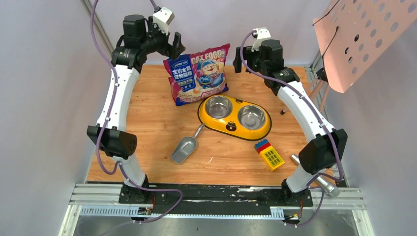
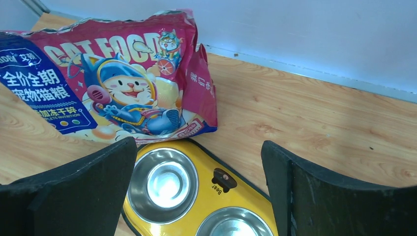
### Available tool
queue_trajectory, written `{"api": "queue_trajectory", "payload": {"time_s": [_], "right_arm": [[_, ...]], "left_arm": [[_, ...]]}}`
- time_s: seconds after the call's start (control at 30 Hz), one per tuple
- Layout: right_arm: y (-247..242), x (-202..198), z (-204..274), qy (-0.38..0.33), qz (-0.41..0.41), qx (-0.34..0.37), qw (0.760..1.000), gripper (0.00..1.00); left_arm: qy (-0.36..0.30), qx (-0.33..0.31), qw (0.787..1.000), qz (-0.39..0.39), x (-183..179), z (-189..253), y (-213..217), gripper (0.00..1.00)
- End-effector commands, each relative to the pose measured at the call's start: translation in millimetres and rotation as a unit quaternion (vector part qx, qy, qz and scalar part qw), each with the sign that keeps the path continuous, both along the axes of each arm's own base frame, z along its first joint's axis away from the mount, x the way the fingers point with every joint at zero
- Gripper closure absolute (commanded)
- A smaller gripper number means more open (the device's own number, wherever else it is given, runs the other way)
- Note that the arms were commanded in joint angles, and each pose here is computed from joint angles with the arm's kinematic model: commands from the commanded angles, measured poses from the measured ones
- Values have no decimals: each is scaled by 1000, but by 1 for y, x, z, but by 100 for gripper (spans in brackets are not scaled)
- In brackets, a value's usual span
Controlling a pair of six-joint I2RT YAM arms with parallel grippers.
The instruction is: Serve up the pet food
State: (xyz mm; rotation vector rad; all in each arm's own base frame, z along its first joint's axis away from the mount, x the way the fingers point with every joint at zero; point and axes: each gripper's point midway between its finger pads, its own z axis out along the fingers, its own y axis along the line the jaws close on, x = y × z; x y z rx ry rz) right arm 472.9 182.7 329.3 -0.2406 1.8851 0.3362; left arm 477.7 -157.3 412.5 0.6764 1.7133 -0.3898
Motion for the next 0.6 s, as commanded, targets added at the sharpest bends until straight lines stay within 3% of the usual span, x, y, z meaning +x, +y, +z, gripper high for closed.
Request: {"api": "queue_trajectory", "payload": {"time_s": [0.0, 0.17, 0.33, 0.57], "right_arm": [[-8, 1, 41, -60, -19, 10, 998, 0], [34, -29, 33, -60, 166, -35, 984, 0], [35, -48, 31, -54, 184, -27, 981, 0], [34, -50, 18, -35, 177, -22, 983, 1]], "left_arm": [[-32, 33, 999, -2, 13, -5, -7, 0], [-6, 9, 1000, 3, 52, -25, -21, 0], [2, 23, 998, -64, 48, -42, -41, 0], [29, 80, 995, -53, 55, -82, -32, 2]]}}
